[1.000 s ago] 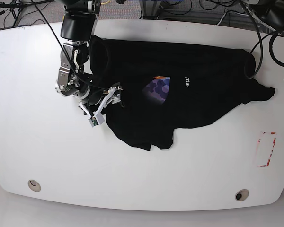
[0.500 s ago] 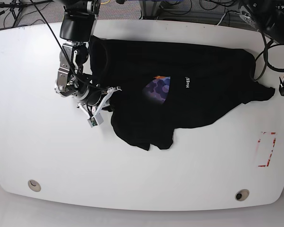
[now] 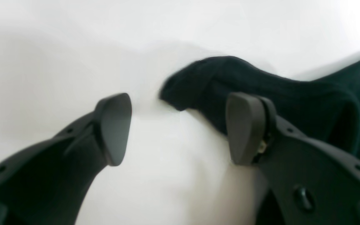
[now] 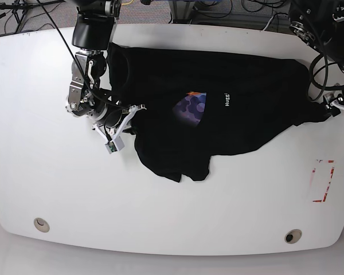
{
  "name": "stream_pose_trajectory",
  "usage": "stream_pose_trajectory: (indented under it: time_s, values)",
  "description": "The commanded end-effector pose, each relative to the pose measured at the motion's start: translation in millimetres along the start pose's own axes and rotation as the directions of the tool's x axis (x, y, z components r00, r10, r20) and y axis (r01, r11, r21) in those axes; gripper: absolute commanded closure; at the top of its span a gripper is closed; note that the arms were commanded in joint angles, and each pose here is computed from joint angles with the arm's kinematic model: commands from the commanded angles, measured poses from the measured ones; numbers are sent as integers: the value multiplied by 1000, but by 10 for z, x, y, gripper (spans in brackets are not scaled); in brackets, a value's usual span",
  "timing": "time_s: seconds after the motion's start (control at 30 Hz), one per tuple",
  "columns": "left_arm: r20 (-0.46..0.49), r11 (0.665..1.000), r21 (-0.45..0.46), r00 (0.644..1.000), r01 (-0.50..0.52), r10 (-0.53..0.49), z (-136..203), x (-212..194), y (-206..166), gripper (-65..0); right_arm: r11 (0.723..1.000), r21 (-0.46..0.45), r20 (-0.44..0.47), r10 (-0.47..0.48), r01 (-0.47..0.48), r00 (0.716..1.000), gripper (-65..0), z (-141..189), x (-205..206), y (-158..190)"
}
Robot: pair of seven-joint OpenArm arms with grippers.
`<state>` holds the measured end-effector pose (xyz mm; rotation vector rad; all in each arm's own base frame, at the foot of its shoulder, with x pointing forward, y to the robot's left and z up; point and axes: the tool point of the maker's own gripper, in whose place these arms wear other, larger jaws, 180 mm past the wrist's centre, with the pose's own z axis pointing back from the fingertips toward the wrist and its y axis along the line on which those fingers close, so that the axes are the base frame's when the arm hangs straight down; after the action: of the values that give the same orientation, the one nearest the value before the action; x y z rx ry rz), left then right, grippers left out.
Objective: Fold the T-shirt properly
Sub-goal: 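Regrasp the shirt edge with the left gripper near the sleeve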
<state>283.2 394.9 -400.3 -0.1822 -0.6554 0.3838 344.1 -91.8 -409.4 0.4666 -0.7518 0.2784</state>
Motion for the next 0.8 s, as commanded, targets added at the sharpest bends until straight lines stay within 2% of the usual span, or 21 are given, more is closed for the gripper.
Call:
stream_pose_trajectory:
  time_s: [0.0, 0.4, 0.5, 0.57, 0.67, 0.77]
  values:
    - [37, 1000, -10, 999, 16, -16, 6, 179, -39, -440, 1000, 5, 59, 15, -16, 998, -16, 28, 197, 2]
    - [5, 992, -45, 993, 115, -115, -148, 180, -292, -433, 1000, 6, 51, 11, -11, 999, -14, 29, 149, 6]
    - [3, 992, -45, 993, 116, -116, -149, 173, -291, -408, 1000, 8, 50, 9, -9, 999, -14, 26, 141, 13]
    - [-1, 992, -45, 993, 119, -119, -152, 163, -292, -361, 1000, 8, 50, 9, -9, 999, -14, 26, 141, 13]
    - [-5, 992, -41, 992, 122, -123, -154, 156, -286, -247, 1000, 8, 49, 8, -9, 999, -14, 26, 133, 14]
    - [-16, 992, -37, 992, 123, -124, -155, 107, -266, -61, 1000, 8, 49, 8, -9, 999, -11, 26, 133, 14]
